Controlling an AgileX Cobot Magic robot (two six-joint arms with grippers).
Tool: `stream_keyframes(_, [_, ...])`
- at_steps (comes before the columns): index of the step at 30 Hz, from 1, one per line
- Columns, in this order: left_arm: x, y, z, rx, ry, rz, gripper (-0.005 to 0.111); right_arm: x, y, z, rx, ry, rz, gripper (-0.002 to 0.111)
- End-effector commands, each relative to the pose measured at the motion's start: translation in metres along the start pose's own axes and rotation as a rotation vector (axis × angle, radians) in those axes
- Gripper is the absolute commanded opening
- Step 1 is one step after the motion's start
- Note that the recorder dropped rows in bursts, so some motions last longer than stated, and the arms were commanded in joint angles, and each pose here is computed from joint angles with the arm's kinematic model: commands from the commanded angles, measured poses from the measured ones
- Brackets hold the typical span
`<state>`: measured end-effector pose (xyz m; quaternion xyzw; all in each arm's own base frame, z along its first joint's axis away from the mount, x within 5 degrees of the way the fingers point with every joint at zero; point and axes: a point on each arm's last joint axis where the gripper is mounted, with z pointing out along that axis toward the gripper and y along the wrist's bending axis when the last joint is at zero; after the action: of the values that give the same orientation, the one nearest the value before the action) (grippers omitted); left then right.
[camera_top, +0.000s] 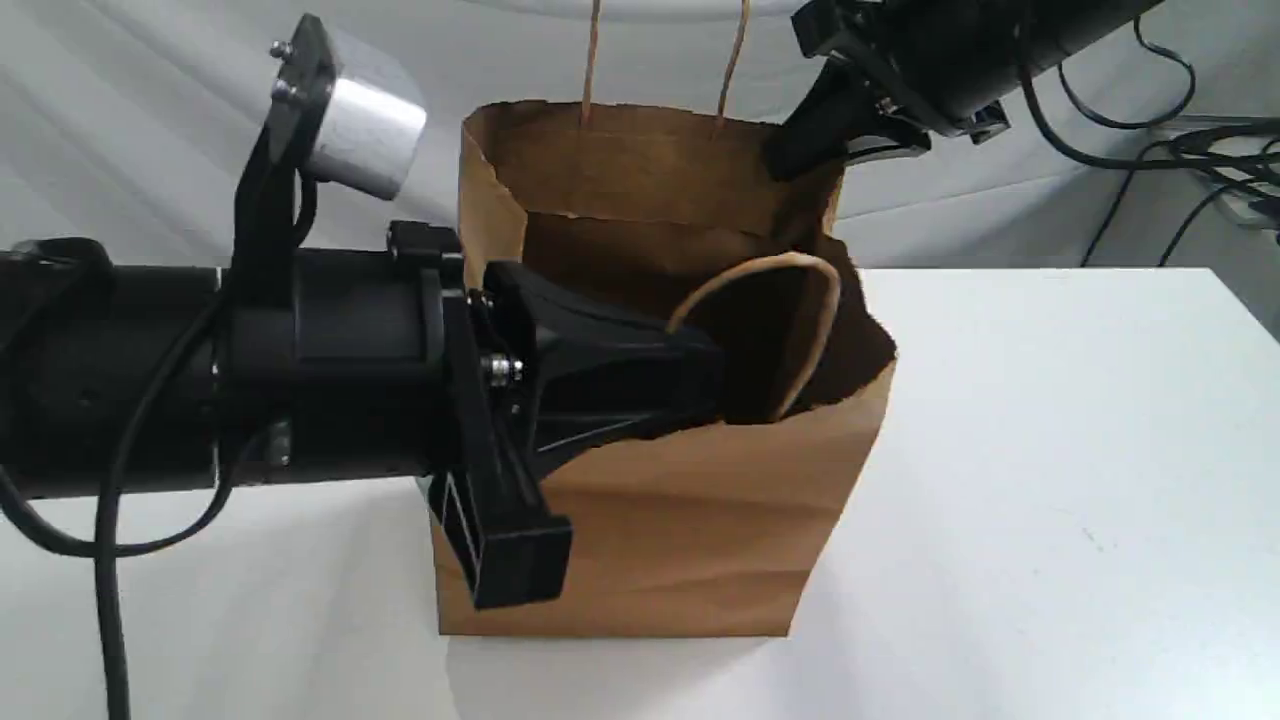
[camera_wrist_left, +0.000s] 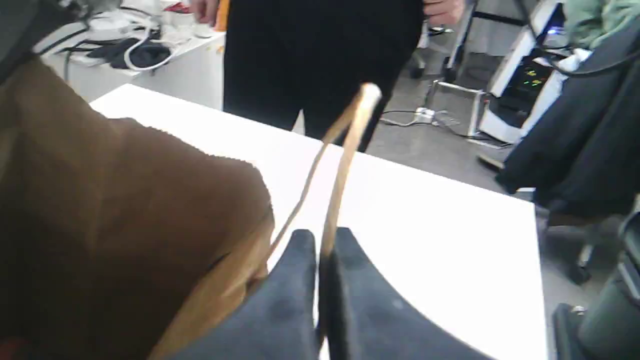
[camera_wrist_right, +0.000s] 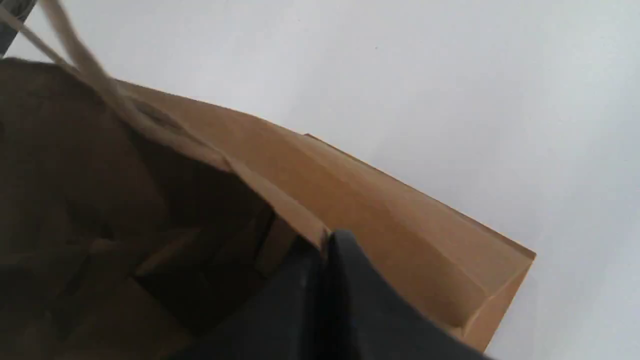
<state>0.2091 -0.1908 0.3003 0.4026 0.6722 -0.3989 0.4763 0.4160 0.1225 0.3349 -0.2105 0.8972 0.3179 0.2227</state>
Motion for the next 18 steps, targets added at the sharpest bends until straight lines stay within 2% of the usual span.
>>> stream_keyframes(1, [0.0018,0.0024,-0.0002,-0.023,0.006,0.005,0.000,-0.0006,0.0098,-0.0031,0.012,-0.002,-0.022,0.000])
stream_keyframes(5, [0.0032,0.0078,-0.0005,-0.084,0.021,-0.028,0.000,-0.0002,0.0129,-0.0006,0.014,0.006,-0.032,0.000])
stream_keyframes(9, [0.0033,0.0080,-0.0006,-0.086,0.021,-0.045,0.003,-0.0002,0.0128,-0.0006,0.014,0.006,-0.034,0.000])
stream_keyframes(12, [0.0027,0.0081,-0.0005,-0.086,0.019,-0.046,0.011,-0.0002,0.0128,-0.0006,0.014,0.006,-0.034,0.000])
stream_keyframes(18, [-0.0013,0.0098,-0.0006,-0.103,0.012,-0.038,0.038,-0.0001,0.0126,-0.0006,0.016,0.007,-0.035,0.000])
